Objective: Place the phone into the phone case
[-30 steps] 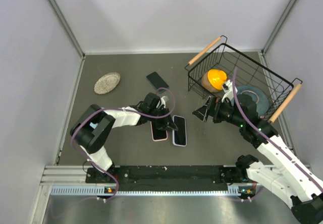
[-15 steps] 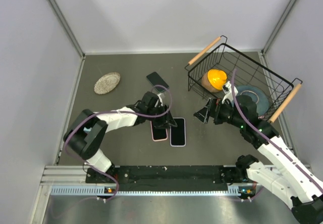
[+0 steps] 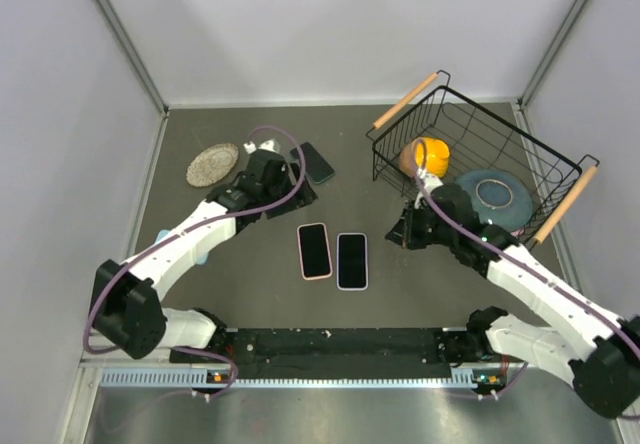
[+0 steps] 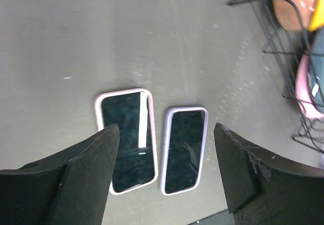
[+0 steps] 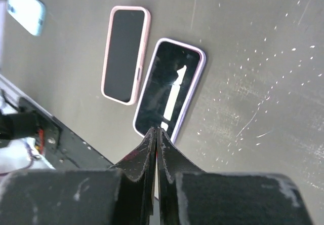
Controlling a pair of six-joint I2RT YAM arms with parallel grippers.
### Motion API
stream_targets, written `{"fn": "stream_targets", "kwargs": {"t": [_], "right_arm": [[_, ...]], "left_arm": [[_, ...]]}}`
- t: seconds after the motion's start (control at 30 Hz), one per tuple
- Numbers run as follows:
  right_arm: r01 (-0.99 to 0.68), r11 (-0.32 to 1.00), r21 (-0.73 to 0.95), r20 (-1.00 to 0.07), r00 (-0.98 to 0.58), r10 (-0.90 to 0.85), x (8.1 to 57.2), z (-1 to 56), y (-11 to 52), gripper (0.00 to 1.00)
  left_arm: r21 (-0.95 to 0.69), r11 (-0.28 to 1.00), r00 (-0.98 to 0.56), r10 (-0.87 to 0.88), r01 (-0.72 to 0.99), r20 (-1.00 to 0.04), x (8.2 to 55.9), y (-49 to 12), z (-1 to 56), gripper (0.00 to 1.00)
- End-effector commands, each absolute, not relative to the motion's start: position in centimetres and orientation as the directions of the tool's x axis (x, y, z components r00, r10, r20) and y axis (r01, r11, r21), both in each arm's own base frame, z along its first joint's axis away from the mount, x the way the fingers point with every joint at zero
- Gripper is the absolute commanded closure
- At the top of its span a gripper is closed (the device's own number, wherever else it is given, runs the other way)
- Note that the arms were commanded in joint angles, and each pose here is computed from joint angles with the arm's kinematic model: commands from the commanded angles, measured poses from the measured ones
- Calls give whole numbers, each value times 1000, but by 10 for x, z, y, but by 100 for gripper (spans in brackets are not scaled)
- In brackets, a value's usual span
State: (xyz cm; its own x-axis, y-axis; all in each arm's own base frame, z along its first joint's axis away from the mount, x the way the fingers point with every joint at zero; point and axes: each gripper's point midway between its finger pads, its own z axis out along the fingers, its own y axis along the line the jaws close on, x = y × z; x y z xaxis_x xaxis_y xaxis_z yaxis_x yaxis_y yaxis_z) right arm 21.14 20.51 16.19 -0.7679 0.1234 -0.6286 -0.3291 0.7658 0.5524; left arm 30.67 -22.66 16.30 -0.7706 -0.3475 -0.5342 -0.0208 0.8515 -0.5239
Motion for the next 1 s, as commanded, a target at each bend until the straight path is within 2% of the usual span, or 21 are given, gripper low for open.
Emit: {"fn": "stream_targets", "kwargs": {"t": [0.0, 0.3, 0.73, 0.97], "right_arm": [[-392, 811, 434, -702, -712, 31, 231, 163, 226, 100], [-374, 882, 287, -662, -743, -100, 263, 109, 248, 100], [-357, 901, 248, -604, -784, -145, 280, 64, 265, 100], [-332, 911, 244, -542, -826, -155, 269, 31, 259, 100]], "left_arm": [[-414, 896, -725, -392, -160, -566, 300, -172, 155, 20], [-396, 887, -694, -440, -237, -571, 271, -128, 132, 20], [-389, 866, -662, -494, -315, -563, 263, -104, 119, 20], [-397, 857, -656, -509, -327, -557, 264, -101, 120, 20]]}}
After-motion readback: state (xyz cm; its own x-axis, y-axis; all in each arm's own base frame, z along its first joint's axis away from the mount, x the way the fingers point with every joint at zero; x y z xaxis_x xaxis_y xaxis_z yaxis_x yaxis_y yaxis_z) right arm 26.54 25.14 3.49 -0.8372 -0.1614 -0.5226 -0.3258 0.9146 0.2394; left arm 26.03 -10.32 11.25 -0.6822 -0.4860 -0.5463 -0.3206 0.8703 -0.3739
